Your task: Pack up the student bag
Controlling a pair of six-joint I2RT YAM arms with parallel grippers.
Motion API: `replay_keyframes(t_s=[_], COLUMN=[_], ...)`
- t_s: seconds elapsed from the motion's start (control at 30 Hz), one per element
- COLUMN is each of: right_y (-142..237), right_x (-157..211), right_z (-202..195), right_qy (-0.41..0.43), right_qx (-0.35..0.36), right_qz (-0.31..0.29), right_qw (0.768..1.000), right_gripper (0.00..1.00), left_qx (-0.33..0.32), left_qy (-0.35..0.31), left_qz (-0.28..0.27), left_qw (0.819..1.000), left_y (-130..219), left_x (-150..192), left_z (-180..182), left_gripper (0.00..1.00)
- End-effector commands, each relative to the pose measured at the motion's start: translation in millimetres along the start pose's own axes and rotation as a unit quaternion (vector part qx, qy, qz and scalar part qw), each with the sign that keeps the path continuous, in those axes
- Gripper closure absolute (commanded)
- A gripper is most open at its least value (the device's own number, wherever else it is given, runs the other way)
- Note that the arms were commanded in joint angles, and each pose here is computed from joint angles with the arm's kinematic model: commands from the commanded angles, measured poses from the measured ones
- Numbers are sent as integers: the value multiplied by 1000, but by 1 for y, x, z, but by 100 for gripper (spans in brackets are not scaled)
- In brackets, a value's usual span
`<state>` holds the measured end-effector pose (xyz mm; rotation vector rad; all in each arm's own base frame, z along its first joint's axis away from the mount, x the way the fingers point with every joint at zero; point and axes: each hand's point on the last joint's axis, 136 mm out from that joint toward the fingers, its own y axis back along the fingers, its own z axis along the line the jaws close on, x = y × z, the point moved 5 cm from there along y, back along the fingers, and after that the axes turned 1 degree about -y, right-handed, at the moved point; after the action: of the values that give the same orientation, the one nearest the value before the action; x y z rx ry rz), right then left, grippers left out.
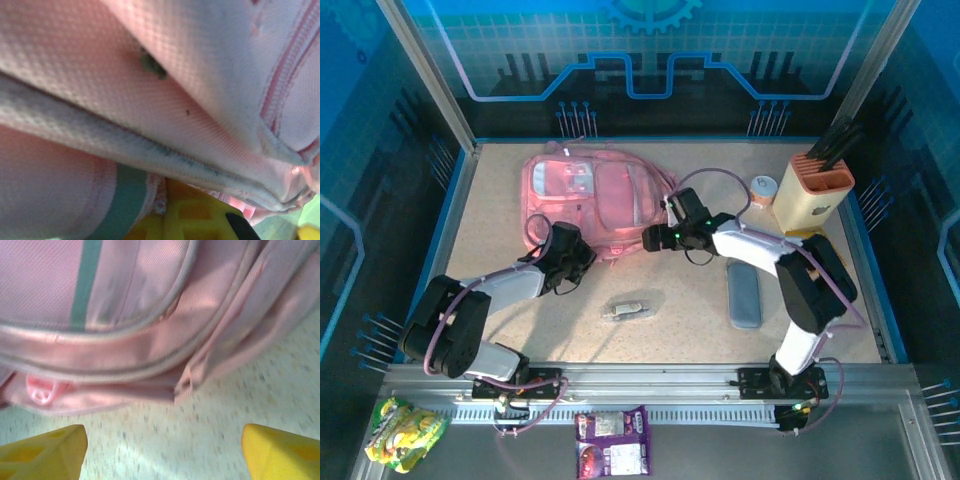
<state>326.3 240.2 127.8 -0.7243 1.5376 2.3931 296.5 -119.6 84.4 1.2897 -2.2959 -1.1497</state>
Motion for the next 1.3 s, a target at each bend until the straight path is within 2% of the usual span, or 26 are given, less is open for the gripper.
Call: replay_keyframes(t_s=[0.0, 0.17, 0.33, 0.53, 0.67, 0.87, 0.97, 1.07, 1.27], right_y=[11, -9, -34, -66, -71, -71, -77, -80, -72], right_x=[35, 57, 54, 47, 38, 35, 31, 26, 23], right_z=[6, 55, 77, 79, 83, 98, 95, 95, 84], right_qy=[39, 104, 123, 154, 165, 189, 185, 183, 149], right_qx=[23, -34, -56, -45, -48, -60, -40, -25, 24], right_qz=[33, 13, -26, -63, -98, -126, -127, -129, -130], right_qw=[998, 994, 990, 985, 980, 972, 974, 974, 980], right_gripper=[18, 24, 33, 45, 50, 51, 54, 60, 79], left_qx=[42, 55, 57, 61, 63, 68, 67, 69, 63], left_qy=[35, 43, 34, 25, 22, 16, 13, 14, 10], left_qz=[23, 22, 17, 9, 9, 12, 11, 11, 1], left_qw=[998, 997, 998, 998, 998, 997, 998, 997, 998], left_y=[9, 15, 22, 29, 28, 26, 26, 27, 31], left_x=[7, 18, 20, 19, 20, 22, 22, 22, 21], left_z=[-26, -37, -42, -46, -47, -53, -53, -53, -50], left_gripper=[100, 100, 100, 100, 100, 100, 100, 100, 100])
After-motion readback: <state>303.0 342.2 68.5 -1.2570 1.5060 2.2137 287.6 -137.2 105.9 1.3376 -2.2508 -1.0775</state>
